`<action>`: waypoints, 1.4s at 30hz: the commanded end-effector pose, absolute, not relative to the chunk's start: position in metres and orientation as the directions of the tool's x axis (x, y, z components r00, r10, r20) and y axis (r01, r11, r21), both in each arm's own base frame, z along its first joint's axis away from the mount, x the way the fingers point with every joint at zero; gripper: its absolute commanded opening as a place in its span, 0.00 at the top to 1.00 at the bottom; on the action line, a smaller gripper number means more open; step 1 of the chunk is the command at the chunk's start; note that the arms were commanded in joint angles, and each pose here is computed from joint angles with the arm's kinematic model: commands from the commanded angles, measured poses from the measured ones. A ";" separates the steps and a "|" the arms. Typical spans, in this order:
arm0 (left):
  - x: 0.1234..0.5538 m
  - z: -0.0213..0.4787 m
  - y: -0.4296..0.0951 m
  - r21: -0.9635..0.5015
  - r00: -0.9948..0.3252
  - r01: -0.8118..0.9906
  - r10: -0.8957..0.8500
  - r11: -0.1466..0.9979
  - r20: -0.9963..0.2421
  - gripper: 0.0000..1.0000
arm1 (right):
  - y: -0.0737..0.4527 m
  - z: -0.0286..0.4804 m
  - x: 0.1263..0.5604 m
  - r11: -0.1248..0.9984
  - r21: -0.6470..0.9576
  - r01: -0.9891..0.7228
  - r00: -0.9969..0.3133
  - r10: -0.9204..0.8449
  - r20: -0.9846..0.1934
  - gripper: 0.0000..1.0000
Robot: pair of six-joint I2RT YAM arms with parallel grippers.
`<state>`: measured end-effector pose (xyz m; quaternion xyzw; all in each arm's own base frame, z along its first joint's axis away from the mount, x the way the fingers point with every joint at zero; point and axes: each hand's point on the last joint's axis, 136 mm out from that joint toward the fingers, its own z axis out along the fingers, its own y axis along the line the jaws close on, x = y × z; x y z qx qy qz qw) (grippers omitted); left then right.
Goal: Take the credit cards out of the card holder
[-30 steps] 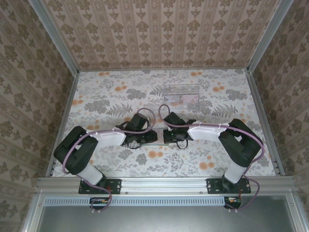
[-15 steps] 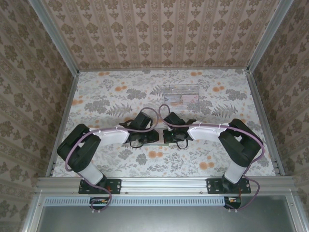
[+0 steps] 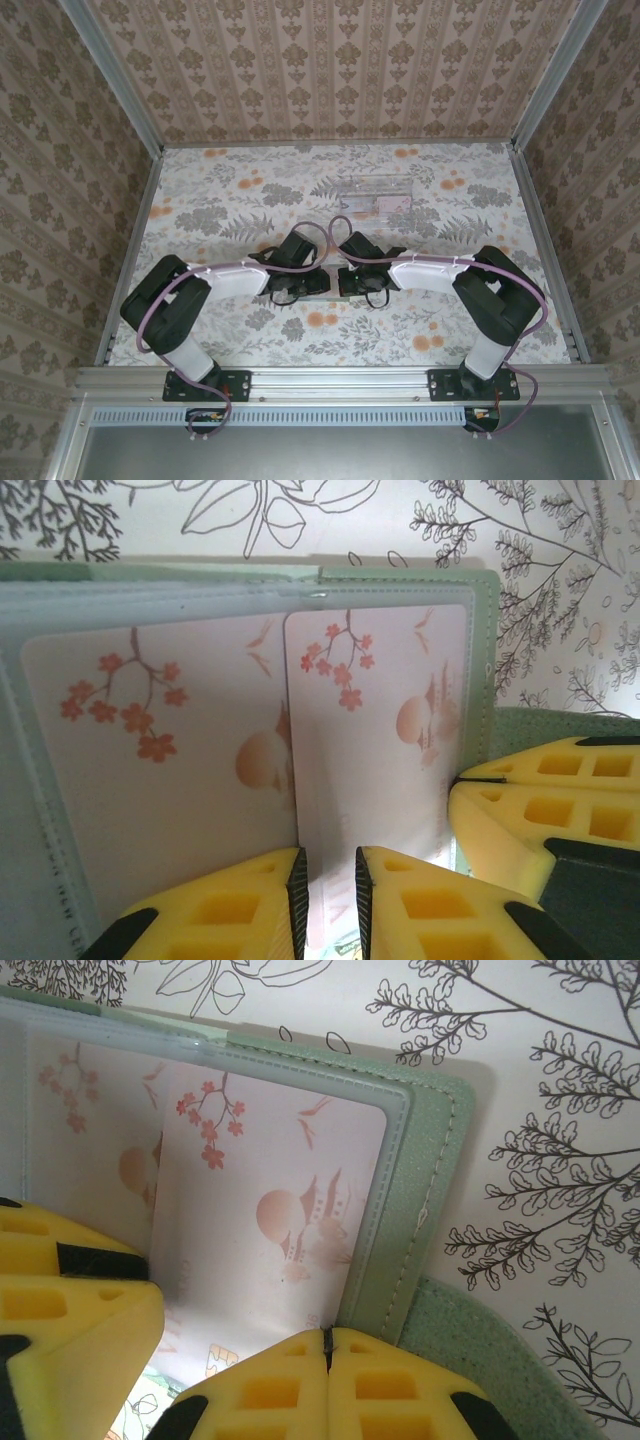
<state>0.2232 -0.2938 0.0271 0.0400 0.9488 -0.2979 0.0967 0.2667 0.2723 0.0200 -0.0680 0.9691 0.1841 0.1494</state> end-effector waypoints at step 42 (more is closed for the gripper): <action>0.221 0.005 -0.226 -0.454 -0.976 0.081 -0.022 0.887 -0.217 0.77 | 0.276 0.023 0.261 0.933 0.264 -0.244 -0.940 -0.160 -0.302 0.91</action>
